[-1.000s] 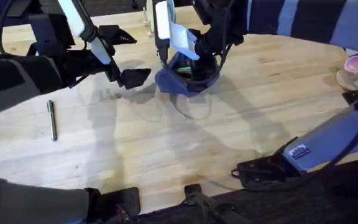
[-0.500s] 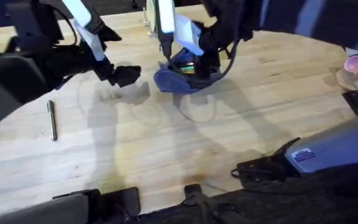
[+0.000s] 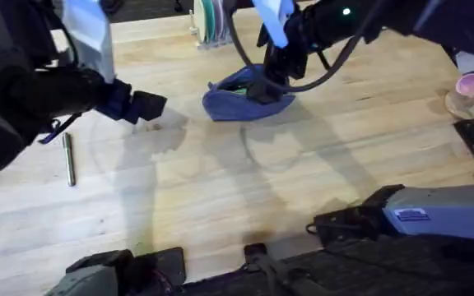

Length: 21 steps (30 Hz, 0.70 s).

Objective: Unzip the bag, pick up the pens from the table one at a time and place them inside, then zip the bag closed.

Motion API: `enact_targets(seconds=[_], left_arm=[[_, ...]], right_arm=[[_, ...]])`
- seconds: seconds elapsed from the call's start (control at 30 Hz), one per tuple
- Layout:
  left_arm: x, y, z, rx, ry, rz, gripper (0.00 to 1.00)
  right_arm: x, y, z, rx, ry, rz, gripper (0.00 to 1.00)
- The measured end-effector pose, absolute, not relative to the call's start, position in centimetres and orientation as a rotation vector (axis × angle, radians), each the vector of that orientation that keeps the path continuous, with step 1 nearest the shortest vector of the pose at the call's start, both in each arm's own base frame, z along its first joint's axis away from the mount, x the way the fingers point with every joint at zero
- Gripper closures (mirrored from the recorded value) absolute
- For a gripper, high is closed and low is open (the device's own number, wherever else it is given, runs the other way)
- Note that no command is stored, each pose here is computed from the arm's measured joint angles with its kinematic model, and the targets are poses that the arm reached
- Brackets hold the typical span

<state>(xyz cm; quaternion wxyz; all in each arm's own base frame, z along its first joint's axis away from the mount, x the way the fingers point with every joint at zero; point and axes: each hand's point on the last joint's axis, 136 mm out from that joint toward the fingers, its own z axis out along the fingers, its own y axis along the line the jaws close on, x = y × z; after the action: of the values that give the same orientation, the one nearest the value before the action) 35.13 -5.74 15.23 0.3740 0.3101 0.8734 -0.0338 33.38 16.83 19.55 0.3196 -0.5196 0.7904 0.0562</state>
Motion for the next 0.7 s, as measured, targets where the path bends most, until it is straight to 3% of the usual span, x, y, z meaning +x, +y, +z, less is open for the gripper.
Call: enact_targets(seconds=[0.27,0.7], left_arm=[[32.4,2.3,15.1,0.337,2.447,0.028,0.007],[28.1,9.3,13.1,-0.023,2.613,0.067,0.008]], right_arm=[[32.8,16.1,22.4,-1.234,2.071,0.157,0.003],[33.2,15.3,22.5,-1.162,2.110,0.163,0.003]])
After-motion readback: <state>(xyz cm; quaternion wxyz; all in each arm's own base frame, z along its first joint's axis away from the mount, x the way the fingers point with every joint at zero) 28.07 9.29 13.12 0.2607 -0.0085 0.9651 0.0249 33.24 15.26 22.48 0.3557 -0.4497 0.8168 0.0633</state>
